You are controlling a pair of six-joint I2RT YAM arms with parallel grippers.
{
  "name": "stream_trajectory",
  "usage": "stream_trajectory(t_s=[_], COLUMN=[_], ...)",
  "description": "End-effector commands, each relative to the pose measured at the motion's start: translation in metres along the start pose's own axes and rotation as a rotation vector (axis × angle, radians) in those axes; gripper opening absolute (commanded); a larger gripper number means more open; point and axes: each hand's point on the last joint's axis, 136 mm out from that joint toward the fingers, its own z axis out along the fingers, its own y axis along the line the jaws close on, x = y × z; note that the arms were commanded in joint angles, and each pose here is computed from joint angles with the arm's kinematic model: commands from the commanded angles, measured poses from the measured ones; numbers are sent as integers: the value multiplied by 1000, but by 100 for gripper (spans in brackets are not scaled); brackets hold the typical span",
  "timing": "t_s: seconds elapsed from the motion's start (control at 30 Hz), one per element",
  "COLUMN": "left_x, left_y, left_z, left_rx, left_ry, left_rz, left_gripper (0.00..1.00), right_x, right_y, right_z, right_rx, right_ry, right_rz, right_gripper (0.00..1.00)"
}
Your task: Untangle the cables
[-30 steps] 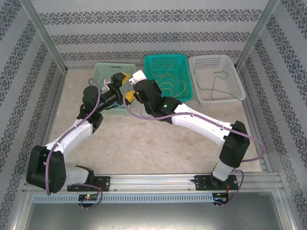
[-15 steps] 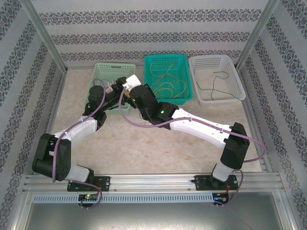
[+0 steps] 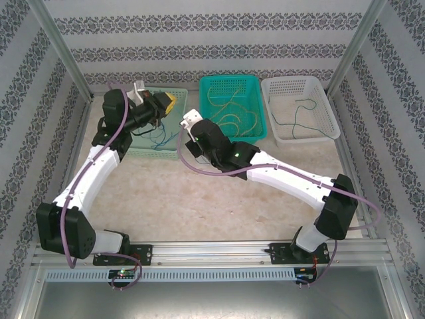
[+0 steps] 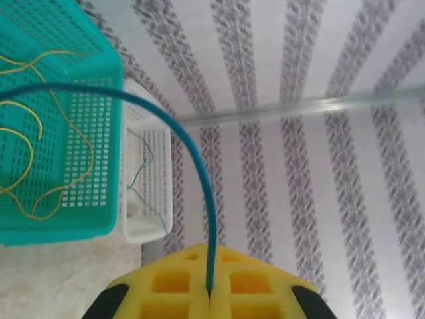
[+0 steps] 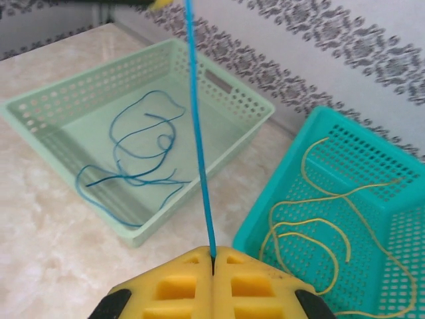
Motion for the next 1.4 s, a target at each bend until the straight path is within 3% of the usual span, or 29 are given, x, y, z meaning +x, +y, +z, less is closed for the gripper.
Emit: stream_trajectory(t_s=[0.0,0.17,0.33,0.47,0.57,0.7,0.77,0.93,1.1,1.27,1.37], left_x=[12,14,7,5,3,-10,-21,-46,-70,-106,-121], left_y=[2,-2,-13,-36,-58,-87,-107,-154,-175,-178,-174], left_z=[-5,-12,-32,-45,-51,-59,-64,-68,-65,-63,-56], left_rx=[-49,-60,-193,-225,-202,-208,-219,-207,-192,-242,-256], left_ry=[81,83,58,68,56,-1,-49,-153,-225,-319,-318], left_rz=[144,242,480,645,731,846,916,1069,1113,1164,1183], left_gripper=[0,0,0,0,0,0,0,0,0,0,0], right_x=[6,-7,-13,-20,-34,-58,-65,-59,-37,-13,4], right_y=[20,26,25,30,26,6,-8,-40,-62,-75,-80], right_z=[5,11,16,19,16,3,-7,-28,-42,-50,-53], right_rx=[-105,-160,-224,-271,-306,-315,-293,-226,-176,-140,-113], right_ry=[64,42,42,47,12,-75,-109,-141,-132,-106,-83], right_rz=[34,123,222,249,313,395,412,425,457,485,492], right_gripper=[0,0,0,3,31,88,96,97,93,89,89])
